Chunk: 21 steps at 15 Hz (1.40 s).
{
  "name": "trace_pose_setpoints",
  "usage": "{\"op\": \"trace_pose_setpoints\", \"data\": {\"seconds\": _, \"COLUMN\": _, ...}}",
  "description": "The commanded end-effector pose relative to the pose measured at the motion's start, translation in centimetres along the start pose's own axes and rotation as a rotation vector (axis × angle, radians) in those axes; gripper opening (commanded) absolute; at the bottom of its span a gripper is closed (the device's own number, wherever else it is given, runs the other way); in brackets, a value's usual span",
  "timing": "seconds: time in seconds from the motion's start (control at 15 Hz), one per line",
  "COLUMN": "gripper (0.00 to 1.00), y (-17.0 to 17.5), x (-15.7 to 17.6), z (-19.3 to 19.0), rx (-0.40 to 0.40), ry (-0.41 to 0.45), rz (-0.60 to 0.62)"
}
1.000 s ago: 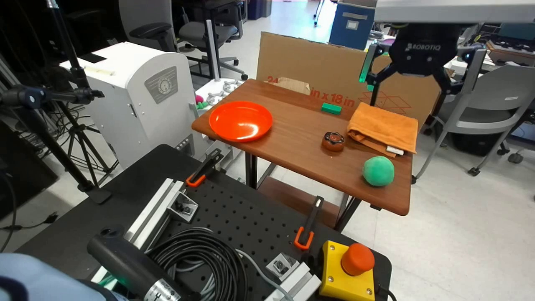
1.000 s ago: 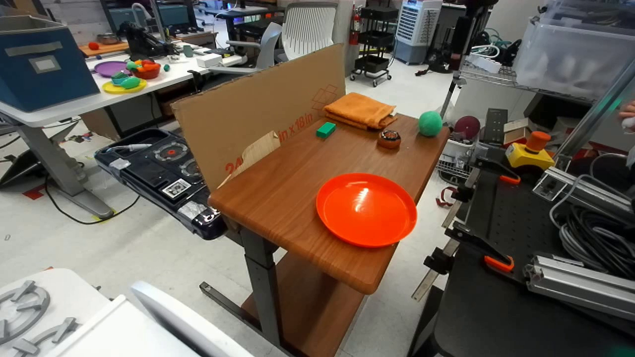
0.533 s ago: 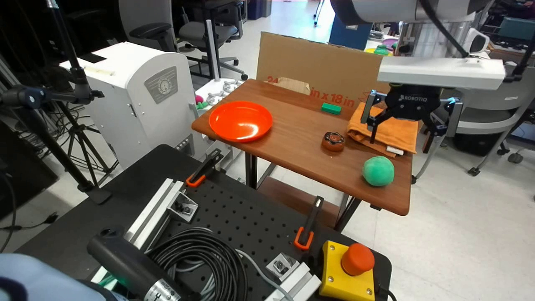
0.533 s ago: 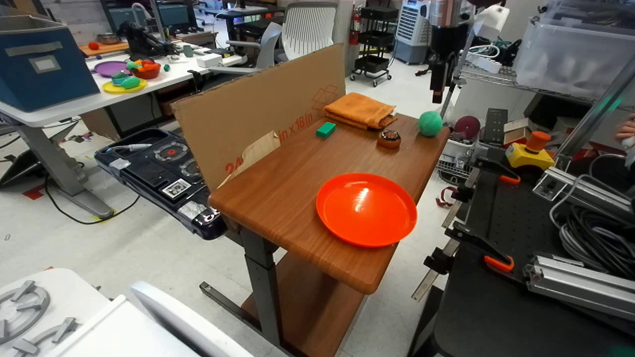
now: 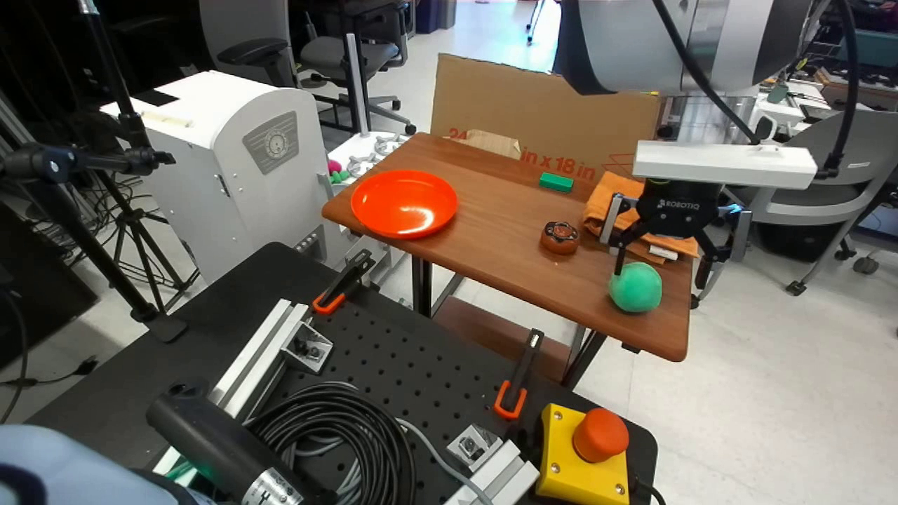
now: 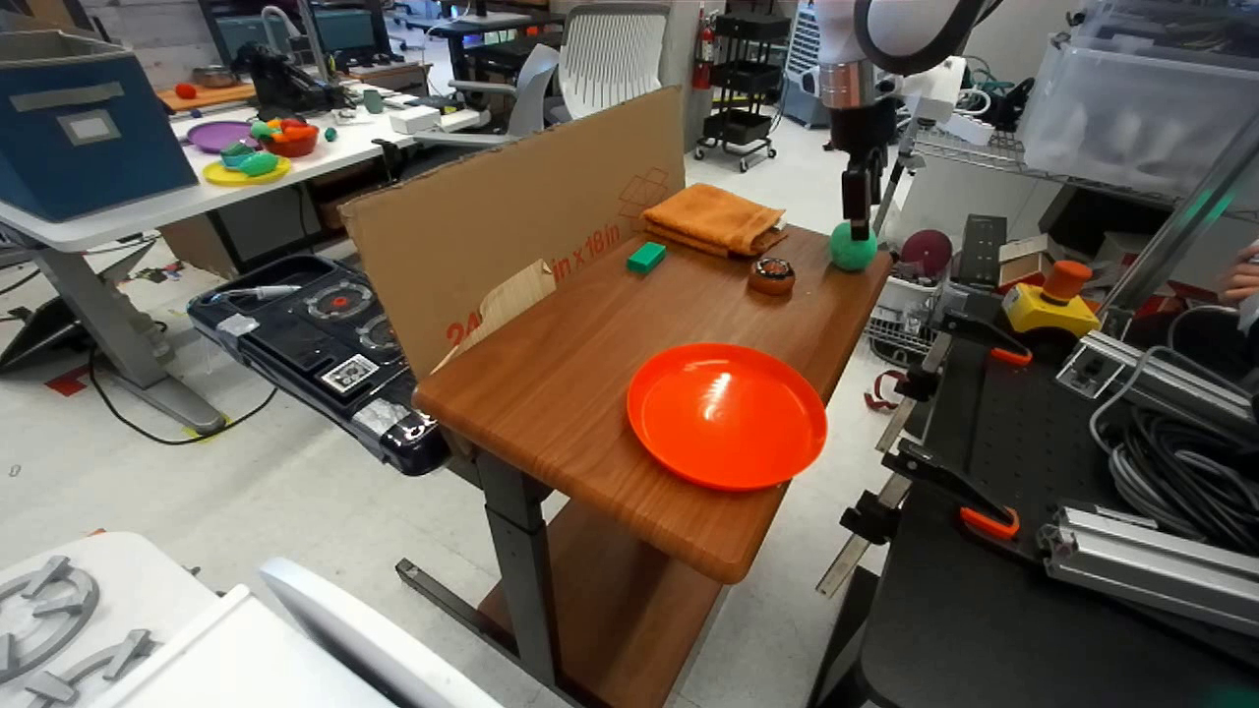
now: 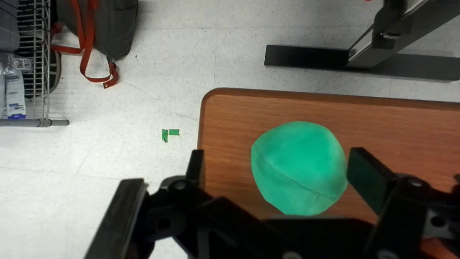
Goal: Put the green plushy ball on the orange plate
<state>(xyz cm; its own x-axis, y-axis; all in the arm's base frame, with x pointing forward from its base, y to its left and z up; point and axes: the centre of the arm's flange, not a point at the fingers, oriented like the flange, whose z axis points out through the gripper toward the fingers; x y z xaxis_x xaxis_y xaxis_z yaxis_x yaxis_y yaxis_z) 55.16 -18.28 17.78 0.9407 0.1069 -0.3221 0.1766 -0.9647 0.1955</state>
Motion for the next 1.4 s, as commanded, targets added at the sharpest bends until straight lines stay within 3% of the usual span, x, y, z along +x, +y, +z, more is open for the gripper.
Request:
{"op": "trace_pose_setpoints", "data": {"seconds": 0.0, "gripper": 1.00, "y": -0.4, "x": 1.9, "z": 0.9, "rx": -0.010, "ry": -0.067, "rz": -0.059}}
{"op": "trace_pose_setpoints", "data": {"seconds": 0.13, "gripper": 1.00, "y": -0.7, "x": 2.6, "z": 1.6, "rx": -0.011, "ry": -0.099, "rz": -0.062}}
{"op": "trace_pose_setpoints", "data": {"seconds": 0.2, "gripper": 0.84, "y": -0.7, "x": 2.9, "z": 2.0, "rx": -0.013, "ry": -0.115, "rz": -0.062}}
{"op": "trace_pose_setpoints", "data": {"seconds": 0.27, "gripper": 0.74, "y": -0.8, "x": 3.3, "z": 2.4, "rx": -0.016, "ry": -0.129, "rz": -0.062}}
{"op": "trace_pose_setpoints", "data": {"seconds": 0.6, "gripper": 0.34, "y": -2.5, "x": 3.3, "z": 2.4, "rx": -0.082, "ry": -0.154, "rz": -0.111}}
{"op": "trace_pose_setpoints", "data": {"seconds": 0.93, "gripper": 0.04, "y": -10.8, "x": -0.6, "z": -3.2, "rx": -0.165, "ry": -0.036, "rz": -0.215}}
{"op": "trace_pose_setpoints", "data": {"seconds": 1.33, "gripper": 0.06, "y": -23.7, "x": -5.9, "z": -7.8, "rx": -0.080, "ry": 0.144, "rz": -0.396}}
